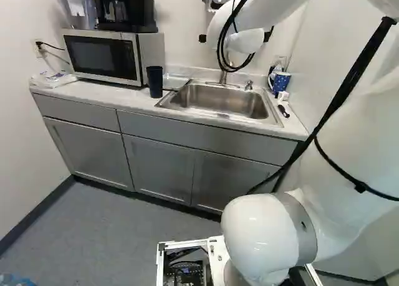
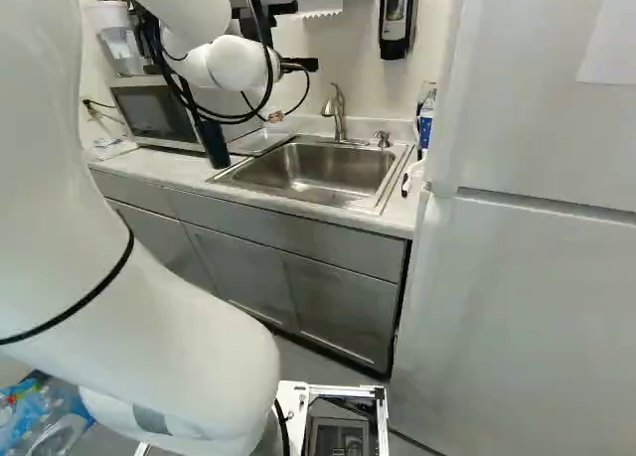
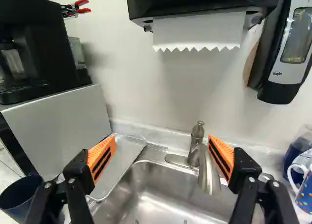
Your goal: Rinse the cup and place it in the tray
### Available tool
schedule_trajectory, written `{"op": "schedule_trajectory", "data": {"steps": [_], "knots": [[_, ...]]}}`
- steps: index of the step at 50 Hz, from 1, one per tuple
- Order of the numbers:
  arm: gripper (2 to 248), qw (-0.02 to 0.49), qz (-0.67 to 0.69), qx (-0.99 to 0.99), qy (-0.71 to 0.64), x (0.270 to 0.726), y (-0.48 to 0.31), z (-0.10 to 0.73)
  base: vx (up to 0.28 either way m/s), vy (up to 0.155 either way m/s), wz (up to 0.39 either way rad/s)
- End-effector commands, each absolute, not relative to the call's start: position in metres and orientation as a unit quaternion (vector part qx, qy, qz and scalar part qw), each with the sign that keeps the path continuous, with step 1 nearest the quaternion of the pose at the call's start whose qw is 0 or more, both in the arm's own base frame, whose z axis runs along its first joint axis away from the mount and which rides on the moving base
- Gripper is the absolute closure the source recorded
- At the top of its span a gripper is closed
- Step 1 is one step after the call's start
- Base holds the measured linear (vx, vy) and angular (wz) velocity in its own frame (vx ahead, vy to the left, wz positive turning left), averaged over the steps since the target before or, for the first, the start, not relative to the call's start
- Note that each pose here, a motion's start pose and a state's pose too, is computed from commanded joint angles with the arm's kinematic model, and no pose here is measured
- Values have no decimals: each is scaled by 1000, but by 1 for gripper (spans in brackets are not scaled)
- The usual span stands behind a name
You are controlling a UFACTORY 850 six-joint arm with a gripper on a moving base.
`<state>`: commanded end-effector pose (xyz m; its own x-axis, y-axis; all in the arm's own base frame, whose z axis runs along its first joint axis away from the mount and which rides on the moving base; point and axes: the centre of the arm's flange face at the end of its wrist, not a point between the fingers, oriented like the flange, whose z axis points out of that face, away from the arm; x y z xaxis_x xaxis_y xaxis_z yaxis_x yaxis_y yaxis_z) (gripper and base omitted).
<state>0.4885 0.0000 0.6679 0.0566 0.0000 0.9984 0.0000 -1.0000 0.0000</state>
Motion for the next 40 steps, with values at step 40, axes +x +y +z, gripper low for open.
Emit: {"op": "schedule_trajectory", "data": {"steps": [40], "knots": [[3, 1, 686, 728, -1, 517, -1, 668, 0, 0, 0]]}}
